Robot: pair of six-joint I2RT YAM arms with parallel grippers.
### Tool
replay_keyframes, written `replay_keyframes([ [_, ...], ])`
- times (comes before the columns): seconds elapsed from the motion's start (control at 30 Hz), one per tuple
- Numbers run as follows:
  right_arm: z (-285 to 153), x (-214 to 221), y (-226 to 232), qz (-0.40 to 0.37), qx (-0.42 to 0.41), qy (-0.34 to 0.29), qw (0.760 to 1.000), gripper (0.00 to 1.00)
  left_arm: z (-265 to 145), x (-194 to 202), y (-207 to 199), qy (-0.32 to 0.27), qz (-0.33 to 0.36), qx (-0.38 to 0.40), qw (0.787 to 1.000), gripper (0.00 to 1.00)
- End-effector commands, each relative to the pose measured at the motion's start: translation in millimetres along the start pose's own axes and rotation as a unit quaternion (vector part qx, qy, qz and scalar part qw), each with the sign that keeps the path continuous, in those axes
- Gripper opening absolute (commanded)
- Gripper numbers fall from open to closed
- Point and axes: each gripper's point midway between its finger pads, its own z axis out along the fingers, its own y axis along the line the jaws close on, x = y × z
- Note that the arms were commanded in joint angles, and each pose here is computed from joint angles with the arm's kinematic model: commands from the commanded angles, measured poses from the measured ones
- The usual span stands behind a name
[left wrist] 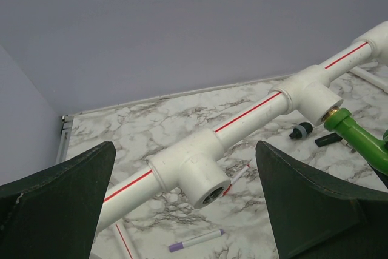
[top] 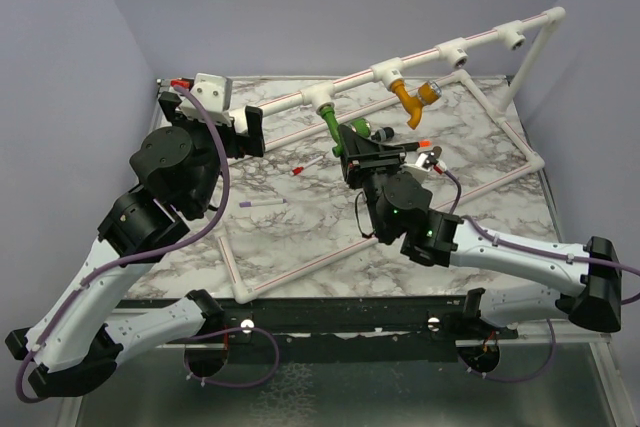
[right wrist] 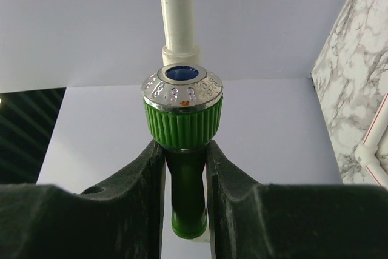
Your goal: Install the water faucets
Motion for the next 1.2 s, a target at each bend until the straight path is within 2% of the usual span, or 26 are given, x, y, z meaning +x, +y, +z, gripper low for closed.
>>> replay_keyframes([
  [0.0, -6.8, 12.7, -49.1, -0.067, 0.067, 0.035, 0.995, 0.1, -1.2, -1.5, 1.2, -0.004, 0.002, -0.003, 1.0, 0.99],
  [0.2, -9.2, 7.1, -40.8, -0.096, 0.04, 0.036, 0.994, 0.42, -0.5, -1.7, 2.3, -0.003, 0.003, -0.008, 1.0, 0.99],
  [0.37, -12.6, 4.5, -31.3, -0.121, 0.014, 0.043, 0.992, 0.61, 0.3, -1.9, 2.7, -0.001, 0.004, -0.01, 1.0, 0.99],
  [0.63, -25.3, -8.6, -22.7, -0.149, -0.019, 0.056, 0.987, 0.64, 2.6, -0.1, 2.4, 0.002, 0.009, -0.013, 1.0, 0.99],
  [0.97, -44.1, -31.9, -15.8, -0.204, -0.039, 0.069, 0.976, 0.63, 6.4, 2.0, 1.5, 0.007, 0.015, -0.018, 1.0, 0.99],
  [1.17, -56.8, -43.1, 12.9, -0.319, -0.109, 0.077, 0.938, 0.62, 8.5, 2.2, 0.9, 0.009, 0.018, -0.02, 1.0, 0.99],
])
